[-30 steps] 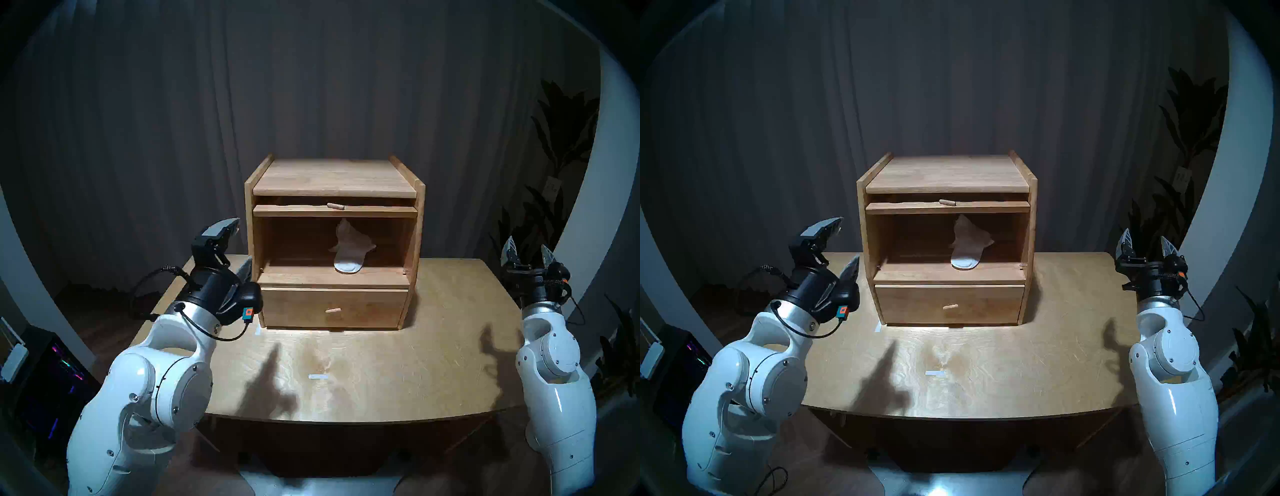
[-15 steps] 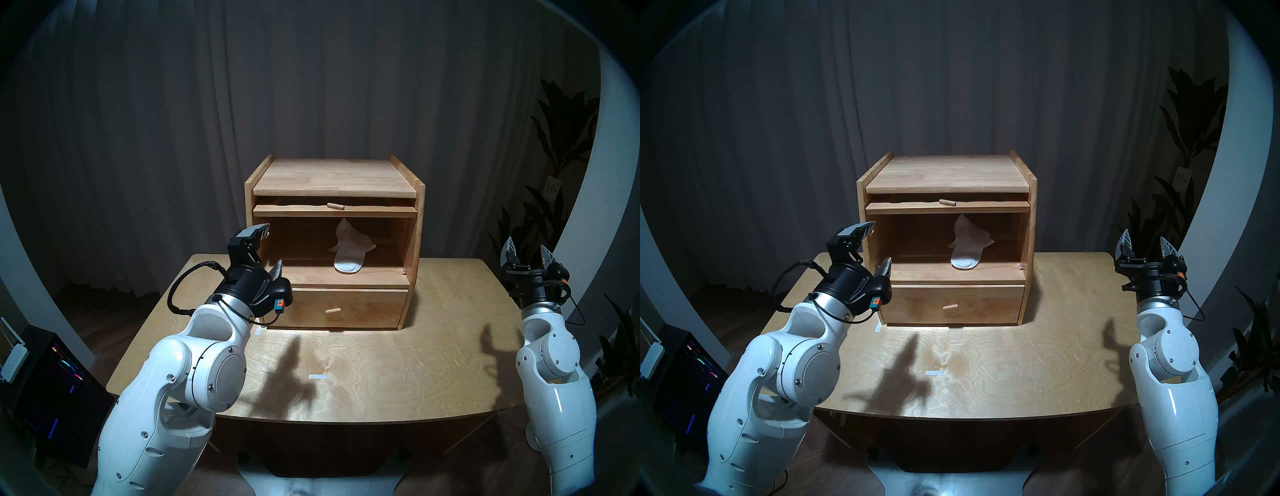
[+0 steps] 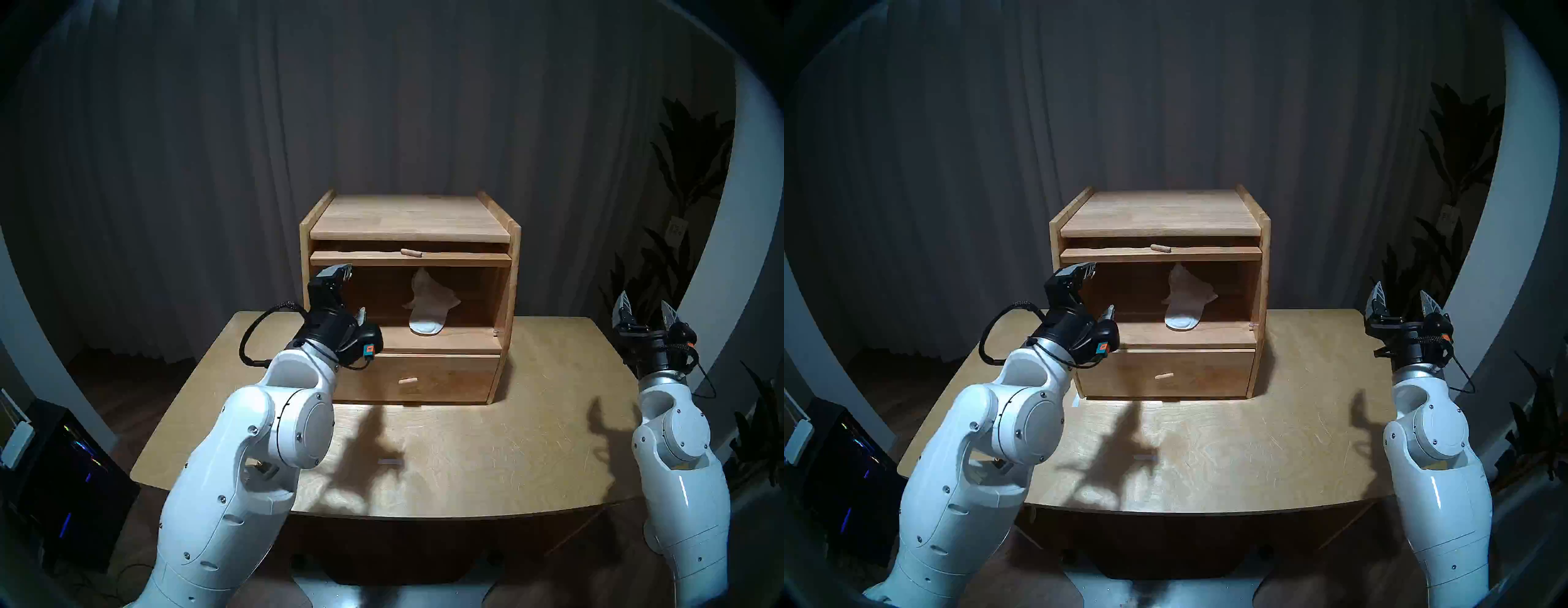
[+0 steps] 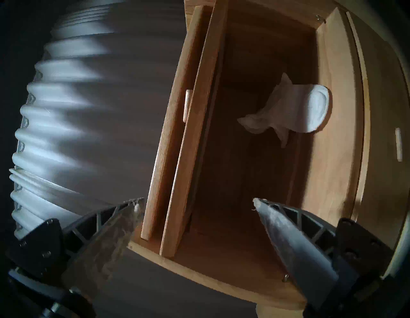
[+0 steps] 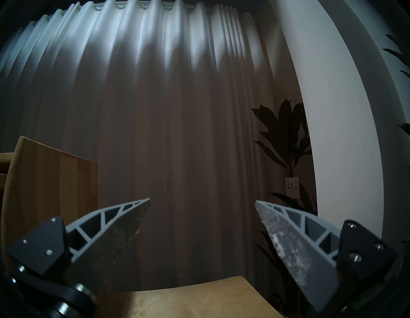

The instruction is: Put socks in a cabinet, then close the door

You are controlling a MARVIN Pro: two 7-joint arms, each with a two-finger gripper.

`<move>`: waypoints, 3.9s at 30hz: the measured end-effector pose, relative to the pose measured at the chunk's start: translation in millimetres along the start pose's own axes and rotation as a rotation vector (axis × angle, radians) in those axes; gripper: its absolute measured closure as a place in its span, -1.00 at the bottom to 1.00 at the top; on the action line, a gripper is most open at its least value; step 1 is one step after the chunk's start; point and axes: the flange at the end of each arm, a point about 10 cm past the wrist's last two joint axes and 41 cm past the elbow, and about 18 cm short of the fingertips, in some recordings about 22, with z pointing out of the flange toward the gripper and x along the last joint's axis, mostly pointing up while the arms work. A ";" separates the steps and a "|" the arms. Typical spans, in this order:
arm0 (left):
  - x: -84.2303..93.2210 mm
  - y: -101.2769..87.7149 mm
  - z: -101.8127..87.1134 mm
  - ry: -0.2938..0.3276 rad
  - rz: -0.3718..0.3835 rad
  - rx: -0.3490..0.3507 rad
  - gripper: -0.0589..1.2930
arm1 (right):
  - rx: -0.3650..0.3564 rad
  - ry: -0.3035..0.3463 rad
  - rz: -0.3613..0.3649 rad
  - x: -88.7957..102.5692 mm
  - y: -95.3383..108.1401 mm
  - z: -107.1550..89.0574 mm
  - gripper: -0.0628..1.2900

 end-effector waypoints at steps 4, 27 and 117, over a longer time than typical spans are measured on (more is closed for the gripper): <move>7.7 -1.5 9.7 0.012 0.010 0.008 -0.95 | 0.001 0.000 -0.001 -0.1 0.0 0.2 -0.93; -9.2 -7.0 75.4 -0.107 0.197 0.015 -0.95 | 0.007 0.002 -0.003 0.3 0.1 1.2 -0.93; 12.2 -28.5 56.4 -0.282 0.197 -0.139 -0.95 | -0.029 0.019 0.002 6.7 -0.5 -0.5 -0.93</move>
